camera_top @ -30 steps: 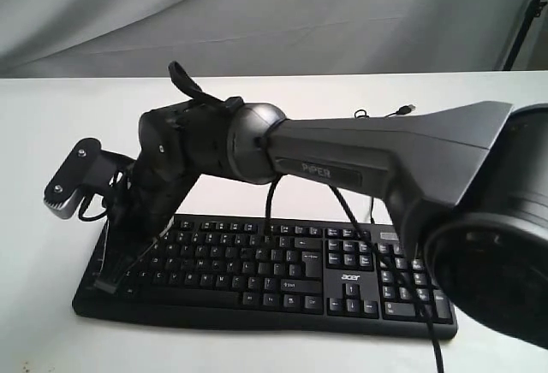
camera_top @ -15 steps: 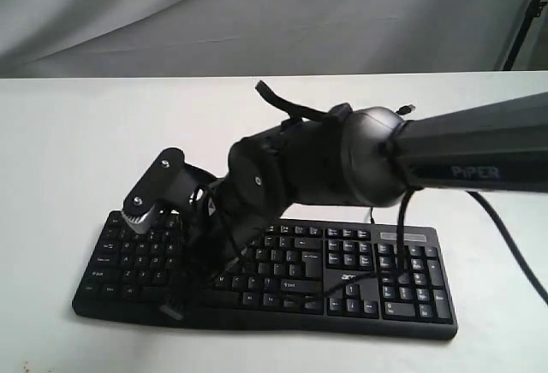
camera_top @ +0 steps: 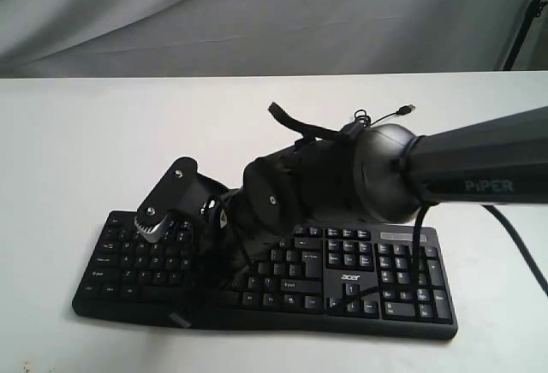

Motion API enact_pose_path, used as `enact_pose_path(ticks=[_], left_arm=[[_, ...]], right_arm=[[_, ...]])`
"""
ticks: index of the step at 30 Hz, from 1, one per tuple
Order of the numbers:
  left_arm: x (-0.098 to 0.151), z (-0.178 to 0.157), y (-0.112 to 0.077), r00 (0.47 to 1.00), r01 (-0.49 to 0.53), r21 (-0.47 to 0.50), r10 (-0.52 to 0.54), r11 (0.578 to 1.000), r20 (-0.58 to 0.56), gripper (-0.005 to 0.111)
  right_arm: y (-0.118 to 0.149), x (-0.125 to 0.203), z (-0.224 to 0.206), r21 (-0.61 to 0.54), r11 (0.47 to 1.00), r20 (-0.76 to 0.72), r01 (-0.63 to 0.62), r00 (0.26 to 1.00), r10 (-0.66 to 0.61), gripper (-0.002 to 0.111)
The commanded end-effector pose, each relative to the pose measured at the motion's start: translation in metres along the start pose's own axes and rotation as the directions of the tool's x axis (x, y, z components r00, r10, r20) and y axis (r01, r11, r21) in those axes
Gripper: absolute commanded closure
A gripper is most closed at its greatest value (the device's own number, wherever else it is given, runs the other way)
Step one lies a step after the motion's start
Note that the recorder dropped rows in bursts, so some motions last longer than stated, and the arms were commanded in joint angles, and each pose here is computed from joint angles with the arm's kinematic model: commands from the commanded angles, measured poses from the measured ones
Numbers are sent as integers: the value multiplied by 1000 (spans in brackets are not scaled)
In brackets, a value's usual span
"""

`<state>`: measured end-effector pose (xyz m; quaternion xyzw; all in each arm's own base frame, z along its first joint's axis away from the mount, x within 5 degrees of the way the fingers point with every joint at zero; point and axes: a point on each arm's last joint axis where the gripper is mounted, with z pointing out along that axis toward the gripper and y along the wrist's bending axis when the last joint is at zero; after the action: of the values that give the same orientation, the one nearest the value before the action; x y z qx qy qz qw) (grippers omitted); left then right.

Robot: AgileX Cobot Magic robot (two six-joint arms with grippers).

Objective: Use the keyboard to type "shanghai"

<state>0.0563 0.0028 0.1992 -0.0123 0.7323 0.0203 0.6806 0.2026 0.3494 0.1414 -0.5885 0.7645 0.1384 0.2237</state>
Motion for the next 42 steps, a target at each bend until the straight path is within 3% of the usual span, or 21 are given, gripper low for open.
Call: enact_pose_path(ticks=[1,37,42], left_arm=[[0,0,0,1000,4,7,-4,1000,6,107],[0,0,0,1000,4,7,-4,1000,6,107],[0,0,0,1000,4,7,-4,1000,6,107]], right_arm=[[-1,3,7,5,1000,2,-8,1000,8,108],[0,10,20,-6,999,-22,-32,999,32,108],[-3,-1,16,-8,1000,-7,-14,1000,14,108]])
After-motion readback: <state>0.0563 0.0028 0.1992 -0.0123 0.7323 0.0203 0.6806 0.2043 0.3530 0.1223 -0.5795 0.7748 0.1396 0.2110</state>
